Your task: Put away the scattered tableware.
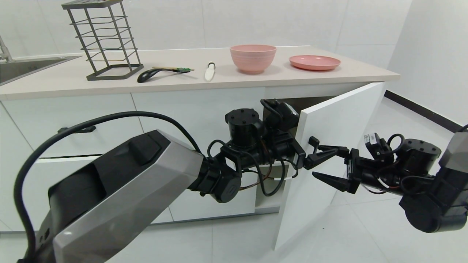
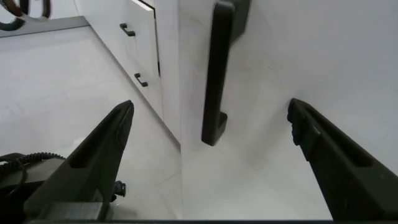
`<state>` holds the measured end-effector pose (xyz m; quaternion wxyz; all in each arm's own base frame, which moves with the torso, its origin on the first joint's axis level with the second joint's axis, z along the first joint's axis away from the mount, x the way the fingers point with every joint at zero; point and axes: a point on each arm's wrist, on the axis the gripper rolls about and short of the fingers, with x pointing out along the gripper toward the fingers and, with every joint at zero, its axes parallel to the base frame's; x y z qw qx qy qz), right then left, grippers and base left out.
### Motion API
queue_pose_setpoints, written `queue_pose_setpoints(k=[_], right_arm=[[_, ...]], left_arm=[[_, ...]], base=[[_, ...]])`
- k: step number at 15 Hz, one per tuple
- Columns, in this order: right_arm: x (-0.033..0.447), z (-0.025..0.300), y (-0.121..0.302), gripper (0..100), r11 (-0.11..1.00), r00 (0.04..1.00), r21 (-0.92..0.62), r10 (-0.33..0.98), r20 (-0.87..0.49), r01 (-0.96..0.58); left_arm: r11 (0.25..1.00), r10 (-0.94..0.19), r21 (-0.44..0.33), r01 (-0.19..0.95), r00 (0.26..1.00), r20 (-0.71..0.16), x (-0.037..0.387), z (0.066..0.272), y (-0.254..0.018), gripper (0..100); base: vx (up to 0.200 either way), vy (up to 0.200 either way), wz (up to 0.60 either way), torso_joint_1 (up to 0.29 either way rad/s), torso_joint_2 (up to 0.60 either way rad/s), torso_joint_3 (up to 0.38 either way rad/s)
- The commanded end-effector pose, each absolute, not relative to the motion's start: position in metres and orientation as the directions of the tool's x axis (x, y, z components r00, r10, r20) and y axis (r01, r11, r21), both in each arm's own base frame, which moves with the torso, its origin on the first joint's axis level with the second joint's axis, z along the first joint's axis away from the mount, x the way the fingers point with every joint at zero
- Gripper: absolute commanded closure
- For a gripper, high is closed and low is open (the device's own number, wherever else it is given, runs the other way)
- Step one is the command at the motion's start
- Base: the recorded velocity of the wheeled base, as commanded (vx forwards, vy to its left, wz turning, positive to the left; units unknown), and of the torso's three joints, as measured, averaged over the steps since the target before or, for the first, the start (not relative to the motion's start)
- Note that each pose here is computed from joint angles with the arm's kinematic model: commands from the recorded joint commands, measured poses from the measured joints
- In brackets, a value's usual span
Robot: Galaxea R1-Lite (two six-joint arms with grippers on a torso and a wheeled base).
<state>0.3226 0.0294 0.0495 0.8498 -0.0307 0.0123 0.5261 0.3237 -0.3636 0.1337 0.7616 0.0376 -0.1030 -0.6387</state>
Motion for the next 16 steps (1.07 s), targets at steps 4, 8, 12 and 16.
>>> queue_pose_setpoints(k=[4, 8, 12, 16], right_arm=[[0.270, 0.100, 0.010, 0, 0.505, 0.511, -0.129, 0.859, -0.015, -0.853], [0.181, 0.128, 0.003, 0, 0.545, 0.554, -0.197, 0.832, 0.010, -0.815], [0.152, 0.143, 0.006, 0, 0.541, 0.551, -0.292, 0.833, 0.052, -0.789], [0.149, 0.146, 0.006, 0, 0.540, 0.550, -0.310, 0.833, 0.061, -0.782]], left_arm=[[0.167, -0.983, 0.184, 0.969, 0.148, 0.112, 0.315, 0.136, -0.371, 0], [0.249, -0.967, 0.139, 0.958, 0.236, 0.100, 0.318, 0.134, -0.372, 0], [0.265, -0.962, 0.132, 0.955, 0.253, 0.101, 0.319, 0.134, -0.371, 0], [0.241, -0.969, 0.127, 0.962, 0.231, 0.089, 0.312, 0.126, -0.380, 0]], base=[[0.000, 0.000, 0.00, 0.000, 0.00, 0.000], [0.000, 0.000, 0.00, 0.000, 0.00, 0.000], [0.000, 0.000, 0.00, 0.000, 0.00, 0.000], [0.000, 0.000, 0.00, 0.000, 0.00, 0.000]])
